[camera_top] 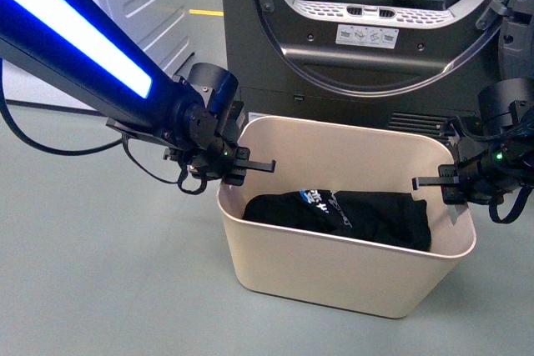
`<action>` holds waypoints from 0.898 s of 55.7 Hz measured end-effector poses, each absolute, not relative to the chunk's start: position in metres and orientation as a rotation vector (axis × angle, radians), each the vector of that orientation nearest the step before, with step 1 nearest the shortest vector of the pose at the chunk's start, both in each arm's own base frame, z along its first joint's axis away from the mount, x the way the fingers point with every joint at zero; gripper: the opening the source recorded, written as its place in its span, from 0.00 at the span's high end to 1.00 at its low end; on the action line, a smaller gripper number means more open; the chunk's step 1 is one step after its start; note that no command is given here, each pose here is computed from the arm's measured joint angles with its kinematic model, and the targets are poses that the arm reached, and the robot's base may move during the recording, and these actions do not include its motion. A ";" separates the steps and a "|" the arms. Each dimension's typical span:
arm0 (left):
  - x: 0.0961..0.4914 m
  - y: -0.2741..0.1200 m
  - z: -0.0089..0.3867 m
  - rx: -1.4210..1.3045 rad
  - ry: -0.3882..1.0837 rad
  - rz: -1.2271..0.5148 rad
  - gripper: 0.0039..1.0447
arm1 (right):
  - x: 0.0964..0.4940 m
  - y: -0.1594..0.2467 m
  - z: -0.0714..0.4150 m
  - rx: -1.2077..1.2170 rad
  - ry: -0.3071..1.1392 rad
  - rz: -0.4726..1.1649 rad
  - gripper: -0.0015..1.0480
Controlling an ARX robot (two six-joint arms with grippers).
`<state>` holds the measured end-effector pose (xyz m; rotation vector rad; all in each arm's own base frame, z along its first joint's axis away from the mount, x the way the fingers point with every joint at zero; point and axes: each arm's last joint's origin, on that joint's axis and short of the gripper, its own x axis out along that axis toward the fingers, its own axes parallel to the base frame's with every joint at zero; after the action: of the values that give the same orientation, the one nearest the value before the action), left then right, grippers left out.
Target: Move hamper under clothes hanger
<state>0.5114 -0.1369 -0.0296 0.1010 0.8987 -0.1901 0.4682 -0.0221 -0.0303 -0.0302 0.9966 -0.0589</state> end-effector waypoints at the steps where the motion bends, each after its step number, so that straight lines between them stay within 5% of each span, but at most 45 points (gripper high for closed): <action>1: 0.511 -0.137 -0.030 0.101 0.898 -0.191 0.92 | 0.468 -0.022 -0.030 -0.027 0.997 -0.061 0.93; 50: 0.511 -0.140 0.000 0.096 0.845 -0.164 0.96 | 0.475 -0.021 0.002 -0.033 0.951 -0.069 0.97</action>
<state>0.5108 -0.1404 0.0002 0.0955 0.8446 -0.1639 0.4747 -0.0213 0.0020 -0.0332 0.9509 -0.0694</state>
